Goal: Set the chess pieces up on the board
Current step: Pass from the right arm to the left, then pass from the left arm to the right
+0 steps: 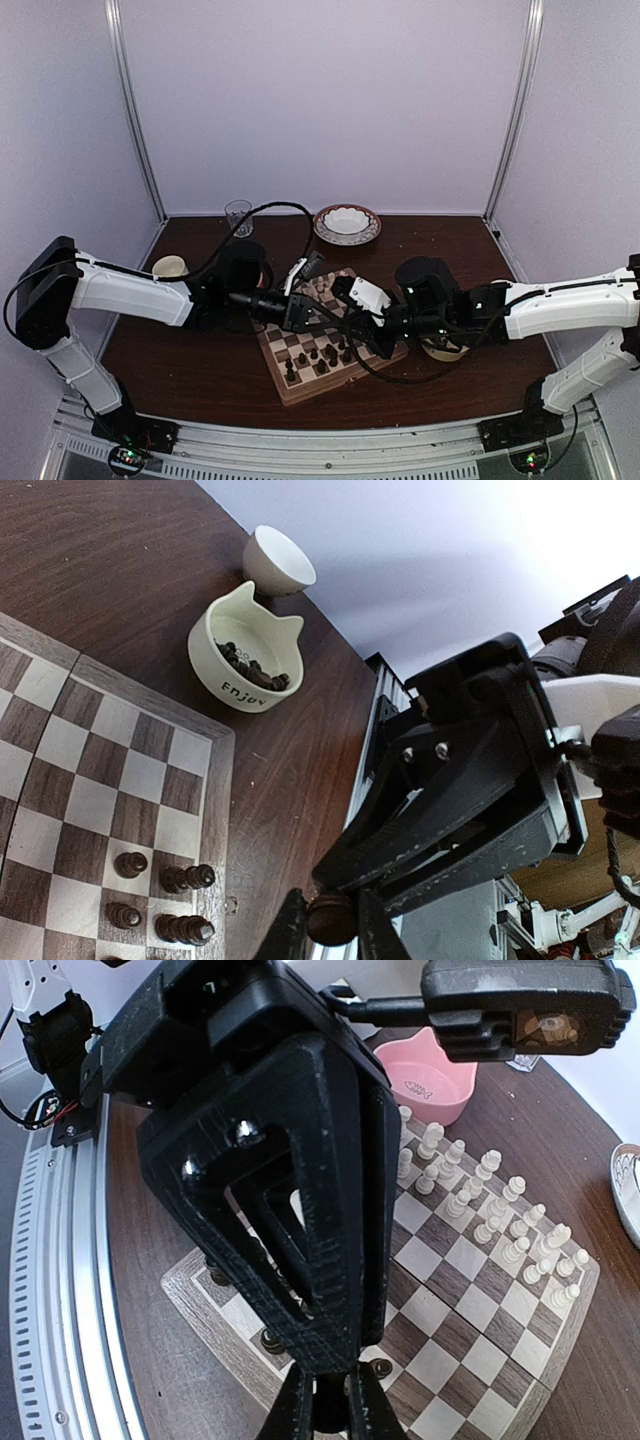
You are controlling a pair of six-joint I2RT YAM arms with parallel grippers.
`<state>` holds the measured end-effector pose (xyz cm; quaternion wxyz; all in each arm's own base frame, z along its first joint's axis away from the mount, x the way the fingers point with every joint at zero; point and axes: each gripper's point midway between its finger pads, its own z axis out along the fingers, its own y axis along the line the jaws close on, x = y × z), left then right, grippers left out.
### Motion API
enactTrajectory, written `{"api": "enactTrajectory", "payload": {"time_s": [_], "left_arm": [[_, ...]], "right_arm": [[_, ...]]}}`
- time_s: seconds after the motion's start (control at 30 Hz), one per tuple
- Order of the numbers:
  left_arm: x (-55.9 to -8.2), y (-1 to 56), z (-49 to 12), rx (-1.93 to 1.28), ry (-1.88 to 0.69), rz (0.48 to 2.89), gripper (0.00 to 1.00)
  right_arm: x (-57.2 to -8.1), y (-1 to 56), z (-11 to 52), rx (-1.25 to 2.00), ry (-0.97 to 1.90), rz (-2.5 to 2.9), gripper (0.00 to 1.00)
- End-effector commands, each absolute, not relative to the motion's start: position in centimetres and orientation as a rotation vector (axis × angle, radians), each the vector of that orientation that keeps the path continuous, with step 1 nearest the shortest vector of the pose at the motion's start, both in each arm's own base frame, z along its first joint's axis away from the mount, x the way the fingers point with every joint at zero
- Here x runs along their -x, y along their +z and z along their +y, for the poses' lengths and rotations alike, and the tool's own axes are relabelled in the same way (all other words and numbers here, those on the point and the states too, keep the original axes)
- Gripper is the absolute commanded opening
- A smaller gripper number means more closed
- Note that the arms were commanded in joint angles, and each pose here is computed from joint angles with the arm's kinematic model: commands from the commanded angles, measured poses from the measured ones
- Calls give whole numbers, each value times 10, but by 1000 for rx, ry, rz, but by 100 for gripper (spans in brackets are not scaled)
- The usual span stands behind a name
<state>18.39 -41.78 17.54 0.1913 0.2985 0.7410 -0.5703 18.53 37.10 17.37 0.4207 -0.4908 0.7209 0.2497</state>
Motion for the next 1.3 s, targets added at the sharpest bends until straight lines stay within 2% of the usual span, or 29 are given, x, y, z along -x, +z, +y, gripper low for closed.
{"api": "enactTrajectory", "payload": {"time_s": [0.0,0.13,0.2,0.4,0.7,0.9,1.27], "left_arm": [[-177,191,-425,-896,-1646,2000,11],[-179,193,-423,-886,-1636,1992,12],[-179,194,-421,-877,-1629,1989,12],[-184,207,-409,-841,-1612,1922,12],[-181,233,-391,-814,-1590,1789,13],[-190,243,-369,-760,-1442,1726,13],[-200,237,-360,-719,-1413,1714,12]], "right_arm": [[-191,198,376,1161,641,1729,11],[-189,203,373,1135,661,1720,38],[-188,208,370,1115,679,1707,45],[-178,224,362,1054,774,1669,56],[-195,249,360,846,1090,1672,56],[-223,285,367,790,1190,1669,57],[-211,258,370,786,1318,1642,56]]}}
